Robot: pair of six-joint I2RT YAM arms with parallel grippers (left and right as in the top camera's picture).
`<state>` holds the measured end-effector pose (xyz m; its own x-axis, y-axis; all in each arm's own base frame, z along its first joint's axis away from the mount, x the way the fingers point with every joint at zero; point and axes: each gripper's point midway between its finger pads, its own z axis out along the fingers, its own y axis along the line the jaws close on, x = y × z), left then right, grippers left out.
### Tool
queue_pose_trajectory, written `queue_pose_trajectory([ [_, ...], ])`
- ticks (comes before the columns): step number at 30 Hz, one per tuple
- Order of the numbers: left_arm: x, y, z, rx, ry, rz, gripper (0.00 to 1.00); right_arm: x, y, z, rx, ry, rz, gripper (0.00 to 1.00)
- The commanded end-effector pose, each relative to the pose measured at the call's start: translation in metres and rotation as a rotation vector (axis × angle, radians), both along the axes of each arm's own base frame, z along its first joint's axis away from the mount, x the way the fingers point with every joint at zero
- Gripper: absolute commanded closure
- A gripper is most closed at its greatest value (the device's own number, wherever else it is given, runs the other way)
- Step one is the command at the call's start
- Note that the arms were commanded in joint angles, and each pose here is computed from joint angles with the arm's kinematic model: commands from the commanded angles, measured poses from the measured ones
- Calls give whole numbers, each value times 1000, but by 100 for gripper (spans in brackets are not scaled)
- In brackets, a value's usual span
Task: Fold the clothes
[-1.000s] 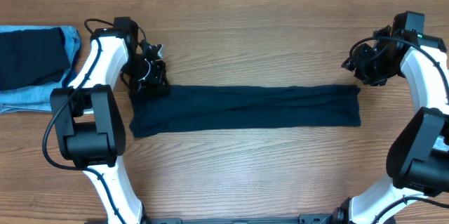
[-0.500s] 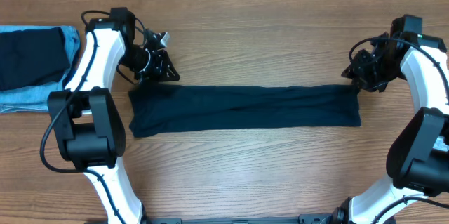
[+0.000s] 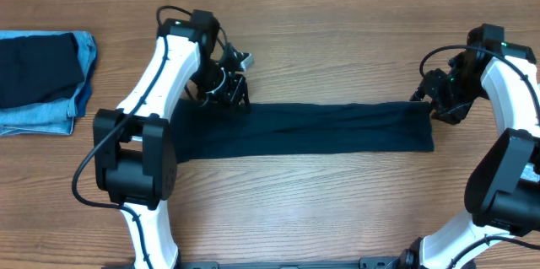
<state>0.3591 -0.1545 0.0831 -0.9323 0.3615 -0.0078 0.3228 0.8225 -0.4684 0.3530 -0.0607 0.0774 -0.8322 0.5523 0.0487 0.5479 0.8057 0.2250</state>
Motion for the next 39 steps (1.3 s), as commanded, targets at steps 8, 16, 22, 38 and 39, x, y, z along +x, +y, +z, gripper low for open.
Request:
queue_pose_trajectory([
  [8,-6,20,7,133,34,75,72,-19,15,6,30,50,60,36],
  [16,-24,51,3,313,108,113,65,-12,34,-23,37,4,93,37],
  [22,-18,81,0,449,103,211,61,1,35,-26,44,-52,74,42],
  [38,-15,139,-30,663,64,296,47,2,35,-26,44,-56,74,31],
  [39,-17,139,-32,648,75,302,48,2,35,-26,44,-56,74,31],
])
